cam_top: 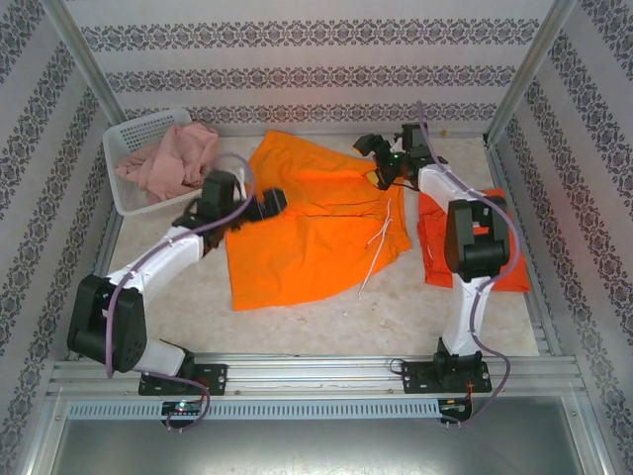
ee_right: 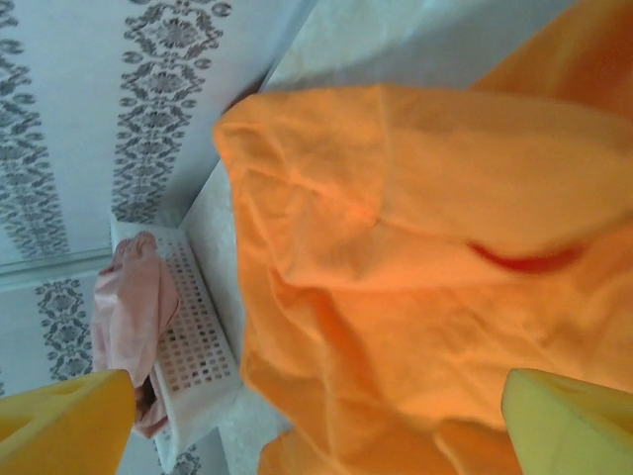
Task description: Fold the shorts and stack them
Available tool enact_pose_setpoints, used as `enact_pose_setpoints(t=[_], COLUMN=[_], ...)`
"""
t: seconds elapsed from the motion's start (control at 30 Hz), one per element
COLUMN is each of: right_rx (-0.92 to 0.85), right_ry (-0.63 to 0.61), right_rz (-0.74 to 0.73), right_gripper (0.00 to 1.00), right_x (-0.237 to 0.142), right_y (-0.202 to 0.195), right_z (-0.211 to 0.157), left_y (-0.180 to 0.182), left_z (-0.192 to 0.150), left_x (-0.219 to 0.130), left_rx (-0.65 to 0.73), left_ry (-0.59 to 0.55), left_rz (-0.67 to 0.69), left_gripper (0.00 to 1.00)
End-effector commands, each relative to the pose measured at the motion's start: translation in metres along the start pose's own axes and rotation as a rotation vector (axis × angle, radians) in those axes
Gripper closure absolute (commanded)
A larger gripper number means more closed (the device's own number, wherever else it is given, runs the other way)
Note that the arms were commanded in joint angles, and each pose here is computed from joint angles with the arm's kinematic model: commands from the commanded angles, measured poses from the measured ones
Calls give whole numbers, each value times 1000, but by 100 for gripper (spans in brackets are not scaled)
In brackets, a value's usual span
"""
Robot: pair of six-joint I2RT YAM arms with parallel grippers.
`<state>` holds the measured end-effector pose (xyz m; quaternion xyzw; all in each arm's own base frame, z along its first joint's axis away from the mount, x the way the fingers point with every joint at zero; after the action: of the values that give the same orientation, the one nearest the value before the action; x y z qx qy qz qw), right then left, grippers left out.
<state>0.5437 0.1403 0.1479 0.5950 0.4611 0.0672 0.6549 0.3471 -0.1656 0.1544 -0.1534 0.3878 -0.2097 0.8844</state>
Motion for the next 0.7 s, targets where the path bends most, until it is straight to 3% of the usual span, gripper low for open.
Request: enact_pose_setpoints(t=[0.0,0.37,0.57,0.67], right_rx=[-9,-7,-13,20], right_ry=[1,-98,-149,-168], right_rz=[3,4,18,5], right_gripper=[4,2,2,2], right_x=[16,54,68,73], right_y=[7,8,13,7], right_z=[16,81,109,117], left_y=[-6,32,45,41], left_z=[-13,-101,-122,-117], left_x=[-1,11,6,1], left_rx=[-40,-104,-125,-123], left_ry=[-42,111,136,122], left_rz=[-5,122,169,155], left_gripper=[0,0,0,0])
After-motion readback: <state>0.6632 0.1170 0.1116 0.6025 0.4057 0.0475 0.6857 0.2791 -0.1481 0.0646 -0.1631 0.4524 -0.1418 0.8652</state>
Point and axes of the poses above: each hand's point on the last joint's axis, 136 mm out from that joint toward the fingers, its own x axis out along the fingers, its own y axis along the line the jaws close on, z = x × y, the point moved 3 cm from there along -x, back along the fingers, and after that the axes turned 14 degrees about x, right-handed, at the moved point
